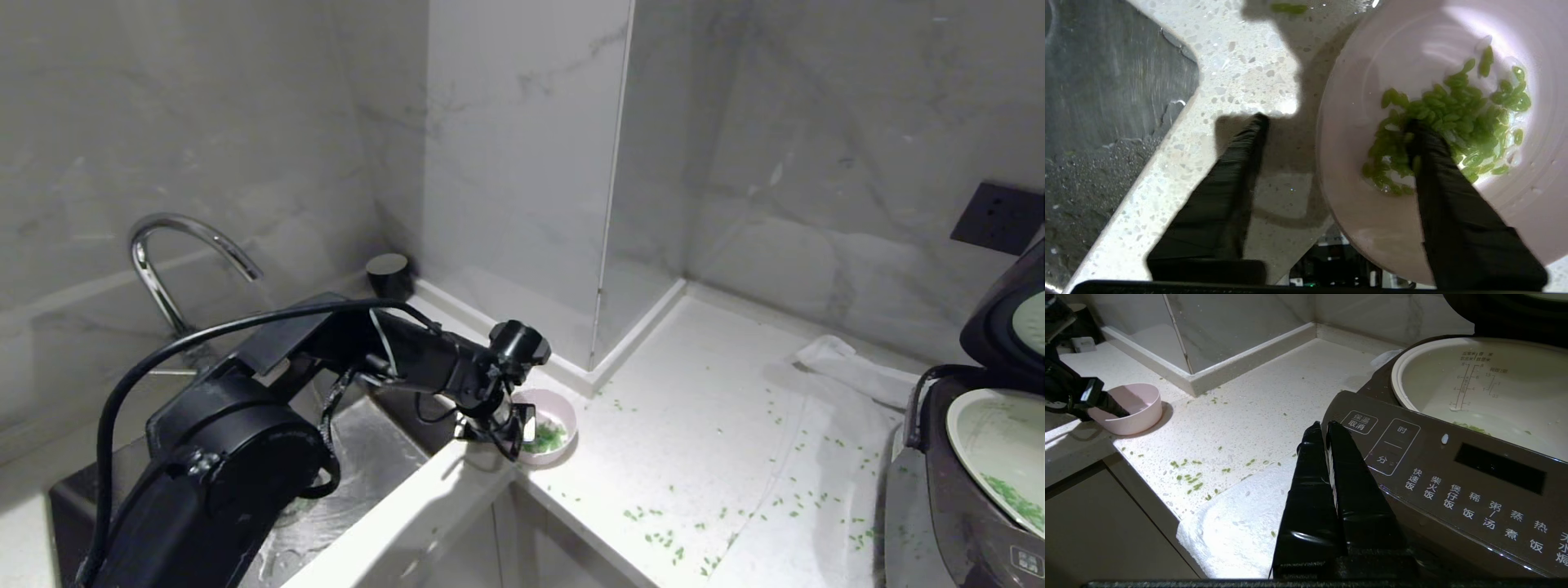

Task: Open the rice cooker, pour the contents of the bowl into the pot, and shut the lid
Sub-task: Pick up the bowl on the table

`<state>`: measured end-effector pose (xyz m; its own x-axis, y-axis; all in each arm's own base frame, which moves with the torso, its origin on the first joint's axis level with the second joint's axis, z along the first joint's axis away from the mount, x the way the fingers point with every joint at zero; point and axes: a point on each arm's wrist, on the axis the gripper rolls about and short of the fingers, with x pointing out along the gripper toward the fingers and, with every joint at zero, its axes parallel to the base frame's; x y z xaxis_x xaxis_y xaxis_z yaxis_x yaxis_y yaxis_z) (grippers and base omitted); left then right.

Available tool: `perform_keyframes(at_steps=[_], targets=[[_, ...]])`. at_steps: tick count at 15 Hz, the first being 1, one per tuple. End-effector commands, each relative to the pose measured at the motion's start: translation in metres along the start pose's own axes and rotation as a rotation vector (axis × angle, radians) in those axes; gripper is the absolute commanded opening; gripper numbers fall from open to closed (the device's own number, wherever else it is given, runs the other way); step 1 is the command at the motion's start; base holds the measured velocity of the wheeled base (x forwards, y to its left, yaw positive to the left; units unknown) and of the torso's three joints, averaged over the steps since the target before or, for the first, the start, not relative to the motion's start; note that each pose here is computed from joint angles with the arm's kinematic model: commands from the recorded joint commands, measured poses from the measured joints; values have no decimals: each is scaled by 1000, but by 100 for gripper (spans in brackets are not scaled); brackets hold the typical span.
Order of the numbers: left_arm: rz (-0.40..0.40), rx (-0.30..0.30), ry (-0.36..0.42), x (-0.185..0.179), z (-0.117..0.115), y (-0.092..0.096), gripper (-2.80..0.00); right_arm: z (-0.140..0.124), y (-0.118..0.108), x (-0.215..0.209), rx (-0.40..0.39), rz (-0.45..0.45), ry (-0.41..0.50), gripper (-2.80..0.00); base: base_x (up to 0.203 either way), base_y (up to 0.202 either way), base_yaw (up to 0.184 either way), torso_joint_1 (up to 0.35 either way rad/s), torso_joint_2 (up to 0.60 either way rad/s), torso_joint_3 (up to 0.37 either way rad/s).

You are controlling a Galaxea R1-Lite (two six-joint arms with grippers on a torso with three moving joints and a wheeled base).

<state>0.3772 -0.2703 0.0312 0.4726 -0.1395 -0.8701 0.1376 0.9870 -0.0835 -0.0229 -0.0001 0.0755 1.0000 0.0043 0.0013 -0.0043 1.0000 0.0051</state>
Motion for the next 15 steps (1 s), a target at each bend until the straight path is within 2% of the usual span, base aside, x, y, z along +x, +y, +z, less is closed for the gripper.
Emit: perform_keyframes(at_steps=[1, 10, 15], targets=[[8, 2, 12, 5, -3, -1, -280, 0, 0, 0, 0, 0, 3, -280, 0, 0, 0, 0, 0, 0], [17, -29, 2, 2, 1, 6, -280, 0, 0, 0, 0, 0, 3, -280, 0, 0, 0, 0, 0, 0], [28, -65, -5, -17, 12, 22, -280, 0, 0, 0, 0, 0, 3, -280, 0, 0, 0, 0, 0, 0]])
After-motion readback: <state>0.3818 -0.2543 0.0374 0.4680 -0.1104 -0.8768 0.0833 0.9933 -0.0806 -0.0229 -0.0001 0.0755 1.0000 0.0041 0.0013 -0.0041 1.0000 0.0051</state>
